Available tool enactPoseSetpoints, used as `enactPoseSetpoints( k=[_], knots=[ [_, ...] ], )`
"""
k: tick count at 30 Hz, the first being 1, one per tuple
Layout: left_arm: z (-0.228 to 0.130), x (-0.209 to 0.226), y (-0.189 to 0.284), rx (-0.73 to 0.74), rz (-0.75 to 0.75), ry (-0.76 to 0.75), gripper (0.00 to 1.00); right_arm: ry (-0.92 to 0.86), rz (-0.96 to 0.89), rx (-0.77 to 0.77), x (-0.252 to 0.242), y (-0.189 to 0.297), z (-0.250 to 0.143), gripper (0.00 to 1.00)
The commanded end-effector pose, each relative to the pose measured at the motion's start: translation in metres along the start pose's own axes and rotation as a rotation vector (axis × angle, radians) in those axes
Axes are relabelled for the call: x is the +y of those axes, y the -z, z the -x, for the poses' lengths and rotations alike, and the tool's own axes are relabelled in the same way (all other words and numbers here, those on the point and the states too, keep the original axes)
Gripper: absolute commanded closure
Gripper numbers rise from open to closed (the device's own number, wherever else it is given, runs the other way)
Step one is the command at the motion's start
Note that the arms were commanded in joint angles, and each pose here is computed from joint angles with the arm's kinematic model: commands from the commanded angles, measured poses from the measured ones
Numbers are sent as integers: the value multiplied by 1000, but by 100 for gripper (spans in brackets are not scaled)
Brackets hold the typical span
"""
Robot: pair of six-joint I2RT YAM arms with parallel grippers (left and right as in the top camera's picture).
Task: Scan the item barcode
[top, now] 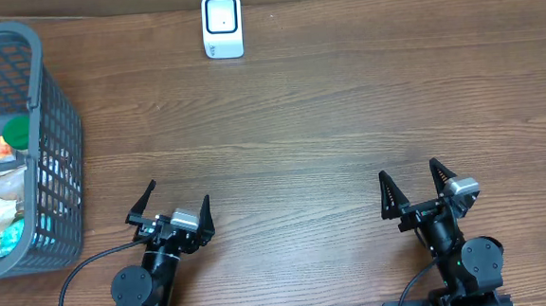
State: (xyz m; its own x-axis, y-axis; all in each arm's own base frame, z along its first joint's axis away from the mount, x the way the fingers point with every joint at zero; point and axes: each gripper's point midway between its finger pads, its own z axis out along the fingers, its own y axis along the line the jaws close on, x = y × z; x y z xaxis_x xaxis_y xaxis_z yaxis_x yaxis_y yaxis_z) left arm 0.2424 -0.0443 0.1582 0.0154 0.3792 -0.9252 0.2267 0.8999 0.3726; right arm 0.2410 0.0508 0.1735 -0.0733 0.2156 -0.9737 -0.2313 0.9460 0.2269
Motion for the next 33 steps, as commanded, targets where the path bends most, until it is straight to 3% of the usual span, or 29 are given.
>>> enactPoseSetpoints(
  k=[1,11,15,22,33],
  knots=[
    [0,1,0,-4,5,21,1,2,-7,-8,-2,0,-1,0],
    [1,0,0,-10,0,24,1,2,-7,-8,-2,0,-1,0],
    [3,2,1,-12,8,94,1,2,-7,-8,-2,0,-1,0],
    [18,9,4,-40,22,186,0,2,-7,-8,-2,0,-1,0],
    [44,29,2,43,45,233,0,2,-7,-8,-2,0,-1,0]
  ],
)
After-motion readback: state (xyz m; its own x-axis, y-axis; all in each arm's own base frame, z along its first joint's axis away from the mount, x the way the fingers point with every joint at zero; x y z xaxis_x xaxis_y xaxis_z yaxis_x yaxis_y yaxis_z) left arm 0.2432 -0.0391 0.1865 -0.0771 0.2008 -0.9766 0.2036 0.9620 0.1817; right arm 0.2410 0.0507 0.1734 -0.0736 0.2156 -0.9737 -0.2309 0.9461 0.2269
